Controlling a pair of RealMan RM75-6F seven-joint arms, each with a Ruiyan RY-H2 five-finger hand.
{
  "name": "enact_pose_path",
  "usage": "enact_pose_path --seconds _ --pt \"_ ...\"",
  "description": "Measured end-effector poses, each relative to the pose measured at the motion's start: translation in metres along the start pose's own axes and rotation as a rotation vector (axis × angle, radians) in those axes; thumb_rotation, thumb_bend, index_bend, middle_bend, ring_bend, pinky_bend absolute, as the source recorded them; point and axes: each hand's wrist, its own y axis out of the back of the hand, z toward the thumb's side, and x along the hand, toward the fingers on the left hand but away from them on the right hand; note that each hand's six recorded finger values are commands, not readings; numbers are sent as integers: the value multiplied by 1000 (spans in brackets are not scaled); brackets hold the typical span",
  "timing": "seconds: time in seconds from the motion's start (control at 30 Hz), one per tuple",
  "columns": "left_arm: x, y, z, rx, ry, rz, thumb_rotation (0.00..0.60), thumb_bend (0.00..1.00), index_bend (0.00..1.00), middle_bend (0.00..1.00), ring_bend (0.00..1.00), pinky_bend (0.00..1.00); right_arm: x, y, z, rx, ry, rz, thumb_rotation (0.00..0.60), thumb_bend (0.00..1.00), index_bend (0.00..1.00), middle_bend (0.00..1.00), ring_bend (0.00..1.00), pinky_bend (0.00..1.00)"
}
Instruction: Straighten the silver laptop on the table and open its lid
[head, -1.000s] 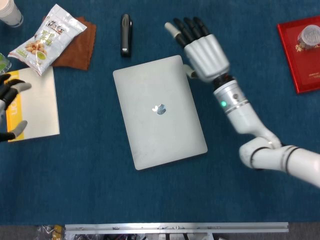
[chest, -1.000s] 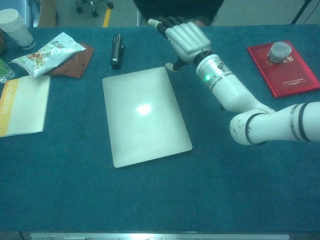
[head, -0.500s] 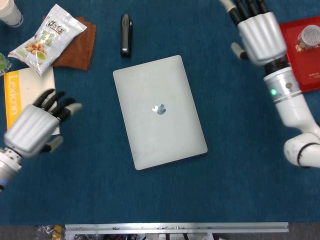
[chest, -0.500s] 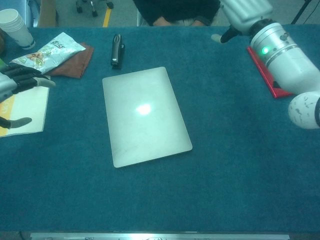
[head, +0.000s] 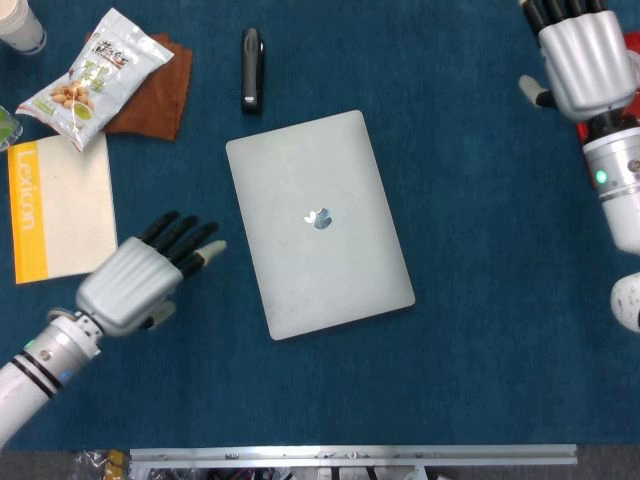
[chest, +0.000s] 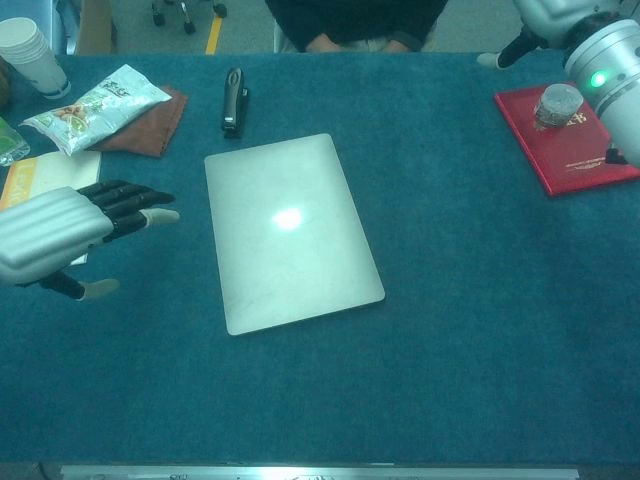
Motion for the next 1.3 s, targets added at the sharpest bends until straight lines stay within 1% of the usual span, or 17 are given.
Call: enact_pose_path --seconds 0.27,0.6,0.83,1.3 --pt "16 -10 19 -1 -48 -4 600 272 0 0 0 52 5 2 -19 -1 -26 3 600 129 0 54 0 85" --pt "40 -20 43 -41 -82 5 600 271 0 0 0 52 8 1 -35 0 -48 8 600 130 0 53 0 85" --pt "50 -28 51 -48 -89 -13 600 272 0 0 0 52 8 1 -46 5 -64 8 600 130 0 53 0 85" --pt "64 -36 65 -82 -103 -28 600 271 0 0 0 52 10 5 -55 13 -74 2 600 130 0 53 0 85"
